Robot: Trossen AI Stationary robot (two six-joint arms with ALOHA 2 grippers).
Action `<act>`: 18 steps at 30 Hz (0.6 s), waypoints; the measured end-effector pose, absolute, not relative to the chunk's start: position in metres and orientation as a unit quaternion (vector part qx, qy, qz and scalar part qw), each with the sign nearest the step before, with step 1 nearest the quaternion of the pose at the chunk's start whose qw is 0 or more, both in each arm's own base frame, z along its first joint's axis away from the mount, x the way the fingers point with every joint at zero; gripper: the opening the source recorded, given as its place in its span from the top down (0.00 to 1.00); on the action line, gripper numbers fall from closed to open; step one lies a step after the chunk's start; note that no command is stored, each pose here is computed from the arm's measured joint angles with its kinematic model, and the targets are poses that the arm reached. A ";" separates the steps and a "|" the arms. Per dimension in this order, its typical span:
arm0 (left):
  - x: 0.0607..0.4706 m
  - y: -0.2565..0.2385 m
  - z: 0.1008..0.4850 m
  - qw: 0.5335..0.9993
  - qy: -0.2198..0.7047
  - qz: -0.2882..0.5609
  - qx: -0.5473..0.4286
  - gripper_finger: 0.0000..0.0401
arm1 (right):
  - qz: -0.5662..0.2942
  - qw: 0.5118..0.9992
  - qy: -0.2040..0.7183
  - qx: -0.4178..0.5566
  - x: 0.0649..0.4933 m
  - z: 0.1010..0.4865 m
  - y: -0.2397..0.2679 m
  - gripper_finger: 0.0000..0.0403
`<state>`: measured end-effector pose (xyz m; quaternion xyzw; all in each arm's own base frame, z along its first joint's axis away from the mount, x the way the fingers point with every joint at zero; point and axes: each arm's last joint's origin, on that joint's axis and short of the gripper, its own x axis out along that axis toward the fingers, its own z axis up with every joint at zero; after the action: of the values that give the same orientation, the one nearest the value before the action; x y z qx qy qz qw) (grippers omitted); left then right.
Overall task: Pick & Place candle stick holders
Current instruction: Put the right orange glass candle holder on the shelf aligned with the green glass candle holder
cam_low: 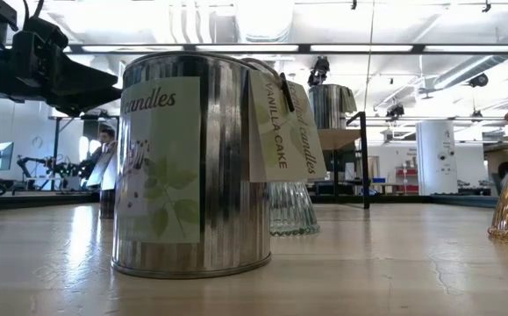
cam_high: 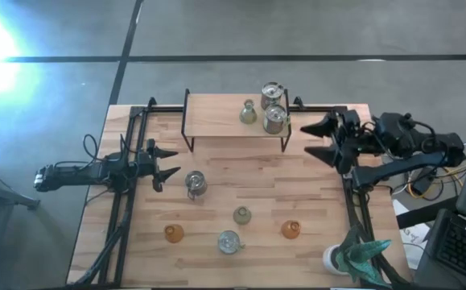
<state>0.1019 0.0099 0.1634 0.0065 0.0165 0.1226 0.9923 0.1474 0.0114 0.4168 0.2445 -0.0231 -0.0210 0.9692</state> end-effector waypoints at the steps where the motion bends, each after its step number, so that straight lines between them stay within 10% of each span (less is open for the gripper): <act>1: 0.102 0.010 0.163 0.992 0.017 0.123 0.007 0.32 | -0.015 0.968 -0.017 0.248 0.147 0.416 0.014 0.01; 9: 0.102 0.010 0.163 0.992 0.017 0.123 0.007 0.32 | 0.006 0.970 0.005 0.242 0.139 0.414 0.023 0.08; 18: 0.102 0.010 0.163 0.992 0.017 0.123 0.007 0.32 | -0.006 0.968 0.077 0.240 0.117 0.408 0.019 0.55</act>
<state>0.1019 0.0099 0.1634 0.0065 0.0165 0.1226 0.9923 0.1171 0.0187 0.4083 0.2403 0.0771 -0.0063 0.9676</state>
